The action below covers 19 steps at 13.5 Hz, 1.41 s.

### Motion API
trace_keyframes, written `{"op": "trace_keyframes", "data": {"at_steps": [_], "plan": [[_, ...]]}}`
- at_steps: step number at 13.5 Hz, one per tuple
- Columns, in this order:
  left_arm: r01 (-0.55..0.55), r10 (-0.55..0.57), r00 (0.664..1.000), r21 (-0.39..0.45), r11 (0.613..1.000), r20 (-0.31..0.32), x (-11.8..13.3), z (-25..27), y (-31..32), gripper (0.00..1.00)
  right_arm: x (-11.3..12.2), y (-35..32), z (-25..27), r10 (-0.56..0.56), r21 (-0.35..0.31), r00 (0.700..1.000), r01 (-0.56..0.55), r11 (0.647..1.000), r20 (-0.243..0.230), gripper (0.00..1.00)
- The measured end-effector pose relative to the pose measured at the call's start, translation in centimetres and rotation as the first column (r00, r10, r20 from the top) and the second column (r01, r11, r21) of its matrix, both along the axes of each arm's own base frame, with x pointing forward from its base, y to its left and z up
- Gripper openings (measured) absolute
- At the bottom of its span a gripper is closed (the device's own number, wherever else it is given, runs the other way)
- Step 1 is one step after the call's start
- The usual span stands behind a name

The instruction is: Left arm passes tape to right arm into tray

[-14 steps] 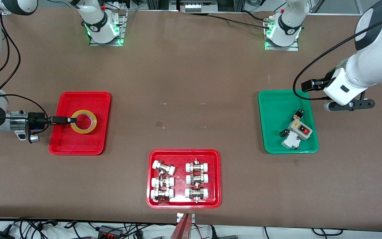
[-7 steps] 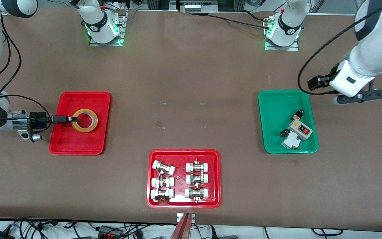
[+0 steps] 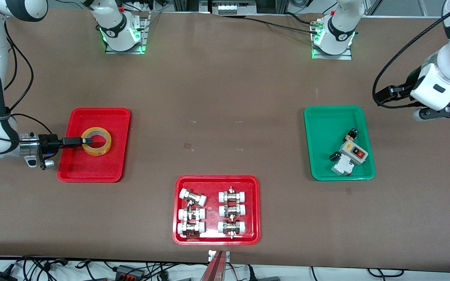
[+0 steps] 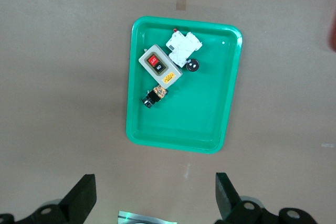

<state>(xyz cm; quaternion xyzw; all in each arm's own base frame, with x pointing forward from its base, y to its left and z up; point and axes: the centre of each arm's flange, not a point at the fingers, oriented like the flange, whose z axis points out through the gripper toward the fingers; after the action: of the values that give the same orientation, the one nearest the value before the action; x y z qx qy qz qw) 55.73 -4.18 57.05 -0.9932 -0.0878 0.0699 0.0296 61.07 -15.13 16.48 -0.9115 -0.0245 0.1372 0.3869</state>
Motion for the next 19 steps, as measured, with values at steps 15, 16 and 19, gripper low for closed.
{"op": "trace_keyframes", "data": {"at_steps": [15,16,19], "plan": [[-0.032,0.032,0.999,-0.029,0.999,0.010,-0.7,-0.2,1.0,1.00,5.5,8.4,28.3,0.006,-0.598,0.999,0.024,0.801,0.048,1.00],[-0.032,0.032,0.999,-0.029,0.999,0.010,-0.7,-0.2,1.0,1.00,5.7,9.8,30.6,0.011,-0.625,0.998,0.026,0.780,0.055,1.00],[-0.030,0.030,0.999,-0.029,0.999,0.012,-0.7,-0.2,0.9,1.00,6.0,12.7,36.7,0.040,-0.662,0.992,0.049,0.748,0.120,1.00]]}}
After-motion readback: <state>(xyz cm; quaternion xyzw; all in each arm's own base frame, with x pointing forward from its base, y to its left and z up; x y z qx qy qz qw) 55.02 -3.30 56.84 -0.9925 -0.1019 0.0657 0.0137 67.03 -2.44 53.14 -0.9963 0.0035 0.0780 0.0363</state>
